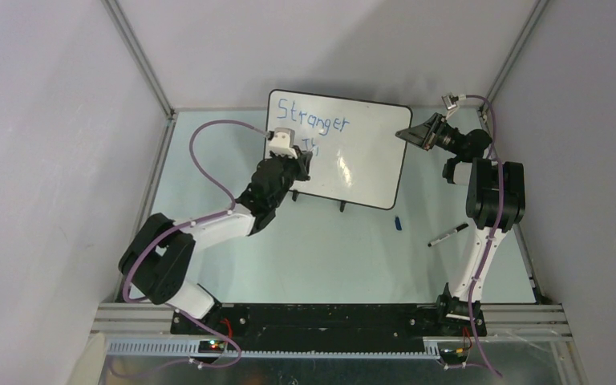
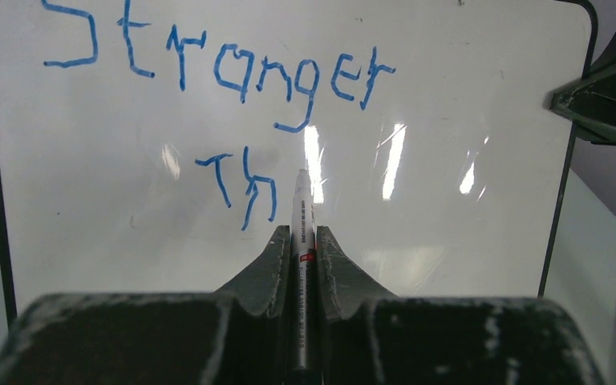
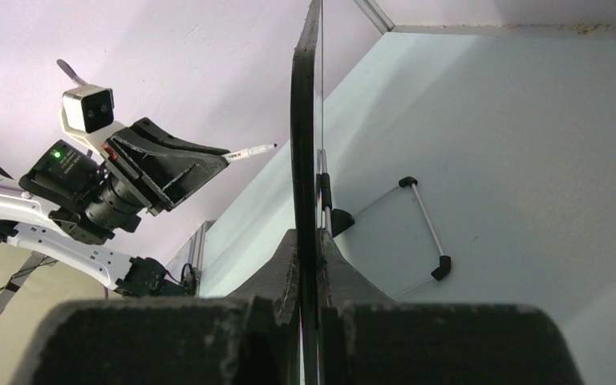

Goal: Write a sentence on the whiteboard

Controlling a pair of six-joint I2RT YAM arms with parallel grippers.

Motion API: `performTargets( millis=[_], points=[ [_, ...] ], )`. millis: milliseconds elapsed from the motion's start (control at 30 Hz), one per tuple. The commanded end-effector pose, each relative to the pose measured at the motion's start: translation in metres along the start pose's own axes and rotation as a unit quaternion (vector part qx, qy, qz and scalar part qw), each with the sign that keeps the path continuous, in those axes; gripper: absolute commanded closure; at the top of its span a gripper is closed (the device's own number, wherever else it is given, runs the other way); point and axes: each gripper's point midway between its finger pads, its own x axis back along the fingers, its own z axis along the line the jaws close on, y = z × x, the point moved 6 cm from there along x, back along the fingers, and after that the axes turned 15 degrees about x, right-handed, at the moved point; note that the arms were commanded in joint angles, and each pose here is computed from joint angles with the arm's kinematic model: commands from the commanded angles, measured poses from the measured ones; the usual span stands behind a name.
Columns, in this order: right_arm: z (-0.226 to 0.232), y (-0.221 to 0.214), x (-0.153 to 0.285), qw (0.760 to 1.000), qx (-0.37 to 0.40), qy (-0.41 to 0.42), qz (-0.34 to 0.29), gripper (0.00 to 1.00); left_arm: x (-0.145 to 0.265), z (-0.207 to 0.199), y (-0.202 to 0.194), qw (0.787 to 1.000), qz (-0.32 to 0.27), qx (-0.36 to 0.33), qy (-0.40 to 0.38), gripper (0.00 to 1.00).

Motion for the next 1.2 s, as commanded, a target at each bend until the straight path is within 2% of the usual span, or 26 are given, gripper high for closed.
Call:
performTargets(
  millis=[0,300,600,1167],
  points=[
    [0.024,0.029,0.000,1.000,0.026,0.012,-0.014,1.00,0.000,-0.021,0.022,1.000,-0.007,-0.003,-0.017,1.00],
    [0.025,0.031,0.001,0.999,0.032,0.008,-0.019,1.00,0.000,-0.018,0.023,0.999,-0.004,-0.052,-0.011,1.00],
    [0.026,0.026,-0.007,0.999,0.031,0.015,-0.017,1.00,0.000,-0.017,-0.001,0.999,-0.003,-0.016,-0.044,1.00],
    [0.027,0.027,-0.007,0.999,0.026,0.015,-0.017,1.00,-0.015,-0.012,-0.013,0.999,0.029,-0.025,-0.003,1.00]
  ],
)
